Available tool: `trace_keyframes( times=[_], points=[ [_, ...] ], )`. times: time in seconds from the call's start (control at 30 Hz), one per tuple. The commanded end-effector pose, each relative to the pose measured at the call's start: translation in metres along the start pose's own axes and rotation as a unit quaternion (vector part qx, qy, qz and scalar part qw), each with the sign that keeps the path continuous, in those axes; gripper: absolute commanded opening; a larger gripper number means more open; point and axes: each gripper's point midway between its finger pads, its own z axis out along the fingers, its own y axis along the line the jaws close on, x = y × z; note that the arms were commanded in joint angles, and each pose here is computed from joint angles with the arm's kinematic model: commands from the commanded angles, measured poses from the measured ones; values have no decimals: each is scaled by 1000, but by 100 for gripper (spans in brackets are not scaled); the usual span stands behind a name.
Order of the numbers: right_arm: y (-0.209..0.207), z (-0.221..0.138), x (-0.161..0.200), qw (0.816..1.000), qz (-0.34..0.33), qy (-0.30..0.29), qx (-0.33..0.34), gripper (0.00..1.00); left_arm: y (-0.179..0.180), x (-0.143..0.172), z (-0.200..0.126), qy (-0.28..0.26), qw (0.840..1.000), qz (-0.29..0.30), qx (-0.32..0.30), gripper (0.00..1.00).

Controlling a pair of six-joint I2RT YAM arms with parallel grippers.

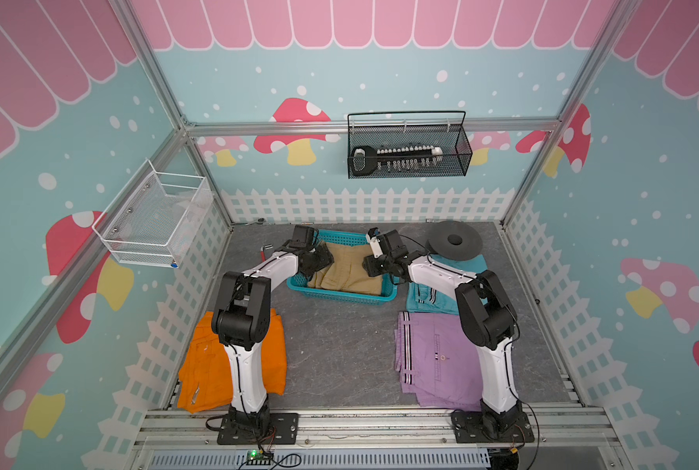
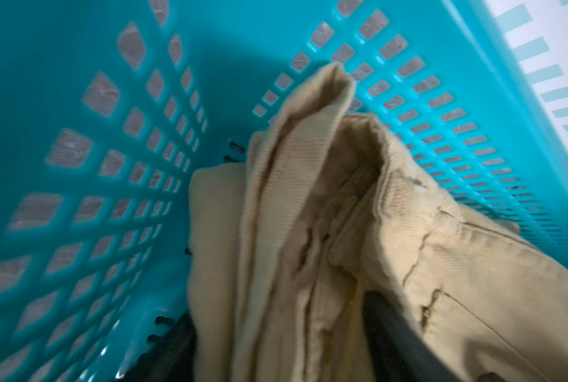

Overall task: Put the folded long pants in the basket
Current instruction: Place the long pant in the basket.

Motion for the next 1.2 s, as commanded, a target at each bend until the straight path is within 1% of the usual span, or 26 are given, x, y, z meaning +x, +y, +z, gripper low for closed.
trace_keyframes(
  times=[0.0,0.13,0.17,0.23,0.27,0.33,0.4,0.5,0.6,0.7,0.8,0.97,1.07,1.17],
  points=[
    [14,-28,-27,999,-35,-32,22,67,-39,-18,-39,-44,998,32,25,99],
    [24,-49,-48,997,-41,-62,22,67,-73,-18,-70,-69,995,51,46,98],
    [28,-52,-51,997,-45,-67,21,66,-80,-17,-78,-77,994,54,51,96],
    [34,-53,-56,996,-51,-71,23,65,-91,-13,-89,-86,993,60,57,88],
    [35,-52,-57,996,-52,-71,31,65,-95,-11,-93,-88,992,60,61,88],
    [29,-51,-57,995,-48,-69,54,65,-95,-8,-96,-87,993,57,62,91],
    [21,-52,-58,994,-43,-72,77,65,-89,-9,-100,-96,993,48,49,97],
    [18,-62,-66,991,-45,-85,90,65,-87,-10,-102,-101,993,49,45,99],
    [25,-69,-73,991,-49,-95,76,66,-93,-6,-93,-82,993,59,61,98],
    [37,-64,-70,994,-53,-89,42,66,-99,2,-72,-49,993,70,77,96],
    [42,-39,-53,996,-52,-64,23,63,-90,5,-50,-28,996,48,69,97],
    [34,18,-17,998,-45,-6,32,60,-63,16,-20,31,997,-10,76,99],
    [28,36,-8,998,-40,9,39,60,-46,16,-5,42,997,-26,61,98],
    [20,48,-7,998,-35,15,43,60,-34,16,4,38,998,-25,42,98]
  ],
)
